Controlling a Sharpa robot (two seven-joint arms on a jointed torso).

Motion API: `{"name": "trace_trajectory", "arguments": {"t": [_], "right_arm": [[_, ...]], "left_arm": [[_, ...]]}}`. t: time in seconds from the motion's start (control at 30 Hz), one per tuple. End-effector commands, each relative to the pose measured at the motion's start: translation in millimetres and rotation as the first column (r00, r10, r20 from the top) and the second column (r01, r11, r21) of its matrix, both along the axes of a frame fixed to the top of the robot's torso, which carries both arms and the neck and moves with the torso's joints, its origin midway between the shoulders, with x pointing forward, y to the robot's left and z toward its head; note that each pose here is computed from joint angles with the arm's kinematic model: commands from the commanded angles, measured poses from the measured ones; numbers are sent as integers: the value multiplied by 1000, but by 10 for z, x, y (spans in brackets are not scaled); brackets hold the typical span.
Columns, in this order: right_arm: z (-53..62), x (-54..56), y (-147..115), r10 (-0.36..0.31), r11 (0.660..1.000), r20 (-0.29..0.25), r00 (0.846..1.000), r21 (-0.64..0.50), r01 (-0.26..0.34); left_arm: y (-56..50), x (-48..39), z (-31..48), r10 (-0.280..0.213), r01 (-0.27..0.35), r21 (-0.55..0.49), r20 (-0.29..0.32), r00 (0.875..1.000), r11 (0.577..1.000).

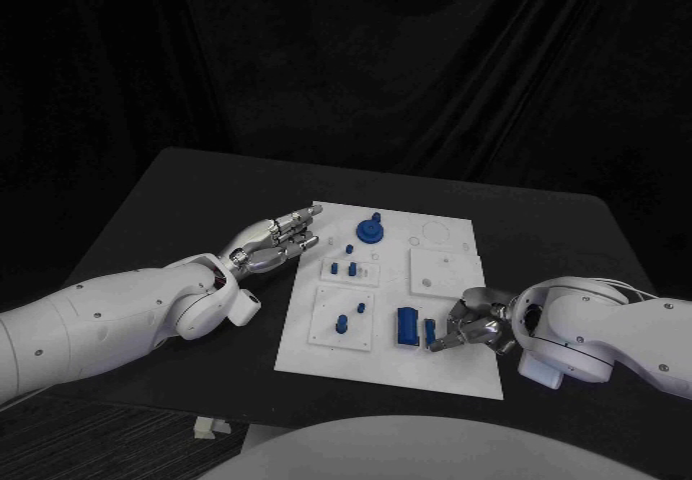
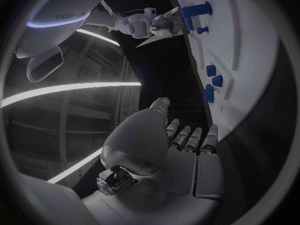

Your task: Assemble the parts on the task board

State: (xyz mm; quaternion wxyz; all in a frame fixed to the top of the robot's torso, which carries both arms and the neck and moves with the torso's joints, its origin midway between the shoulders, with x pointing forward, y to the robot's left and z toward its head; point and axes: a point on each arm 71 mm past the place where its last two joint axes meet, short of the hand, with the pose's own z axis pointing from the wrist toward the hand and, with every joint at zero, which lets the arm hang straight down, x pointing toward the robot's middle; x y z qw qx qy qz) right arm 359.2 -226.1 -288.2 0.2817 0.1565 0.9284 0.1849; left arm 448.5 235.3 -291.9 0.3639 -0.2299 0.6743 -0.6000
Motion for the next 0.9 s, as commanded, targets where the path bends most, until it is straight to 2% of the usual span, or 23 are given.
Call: {"name": "trace_trajectory", "arguments": {"t": [0.03,0.63,0.9], "right_arm": [[-5,0,-8,-18,1000,13,1000,-15,19],[11,24,-4,-38,999,59,998,-21,39],[53,44,34,33,997,150,988,-77,-21]], "left_arm": [[-23,-9,5,-11,11,-19,2,1000,1000],[-30,-13,-3,-14,14,-21,-1,1000,1000],[-27,-15,-5,-15,15,-21,-1,1000,1000]]}}
